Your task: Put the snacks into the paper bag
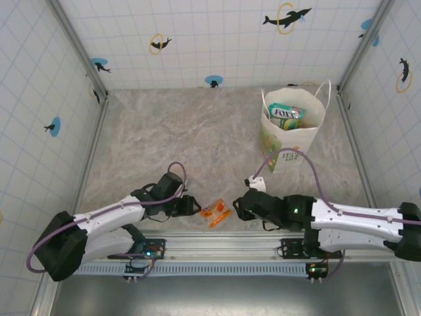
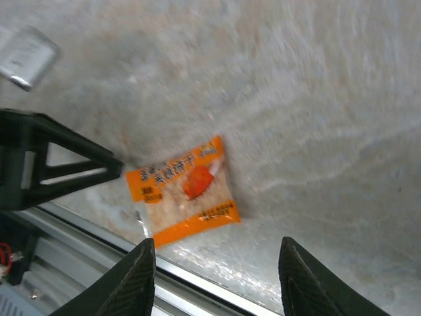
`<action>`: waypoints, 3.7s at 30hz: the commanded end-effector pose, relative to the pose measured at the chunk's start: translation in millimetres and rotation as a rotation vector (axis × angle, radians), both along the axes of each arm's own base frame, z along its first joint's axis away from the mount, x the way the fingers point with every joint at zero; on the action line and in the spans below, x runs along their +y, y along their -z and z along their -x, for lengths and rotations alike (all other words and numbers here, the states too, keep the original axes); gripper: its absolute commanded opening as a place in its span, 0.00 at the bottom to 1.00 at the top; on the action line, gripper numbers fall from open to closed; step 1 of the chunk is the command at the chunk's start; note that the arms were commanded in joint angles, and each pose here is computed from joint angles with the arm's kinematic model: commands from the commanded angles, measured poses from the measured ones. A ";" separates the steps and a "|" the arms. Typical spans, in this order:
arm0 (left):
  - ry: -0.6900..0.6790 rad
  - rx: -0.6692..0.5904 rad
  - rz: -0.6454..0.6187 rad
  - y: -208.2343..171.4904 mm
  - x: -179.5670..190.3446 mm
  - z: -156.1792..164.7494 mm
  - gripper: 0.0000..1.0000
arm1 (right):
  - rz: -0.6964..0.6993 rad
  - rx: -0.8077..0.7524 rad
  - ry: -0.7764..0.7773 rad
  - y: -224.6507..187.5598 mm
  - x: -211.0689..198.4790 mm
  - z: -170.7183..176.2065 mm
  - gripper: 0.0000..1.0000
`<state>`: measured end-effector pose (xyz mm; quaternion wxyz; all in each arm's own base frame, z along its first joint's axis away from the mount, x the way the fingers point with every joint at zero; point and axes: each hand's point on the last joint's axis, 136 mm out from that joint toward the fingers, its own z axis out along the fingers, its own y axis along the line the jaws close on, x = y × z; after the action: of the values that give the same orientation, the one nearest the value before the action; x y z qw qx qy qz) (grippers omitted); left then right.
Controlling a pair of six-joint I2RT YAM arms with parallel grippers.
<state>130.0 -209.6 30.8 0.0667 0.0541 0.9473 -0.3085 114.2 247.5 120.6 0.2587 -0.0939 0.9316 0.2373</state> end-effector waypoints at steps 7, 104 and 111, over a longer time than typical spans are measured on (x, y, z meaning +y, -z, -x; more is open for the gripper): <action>-0.020 0.041 0.035 5.1 -5.0 1.6 0.45 | -0.246 0.158 0.083 44.9 10.8 15.5 0.52; -0.161 -0.415 0.041 -84.9 -38.7 -106.4 0.74 | -0.471 -0.333 0.051 -132.3 10.4 -97.1 0.05; -0.140 -0.437 0.044 -93.2 -42.9 -109.8 0.74 | -0.440 -0.539 -0.002 -239.1 1.3 -136.4 0.05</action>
<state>236.1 -251.7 114.3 0.2778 0.0385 0.9072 -0.3134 242.6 254.4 332.8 0.4809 -0.0464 0.7632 0.4291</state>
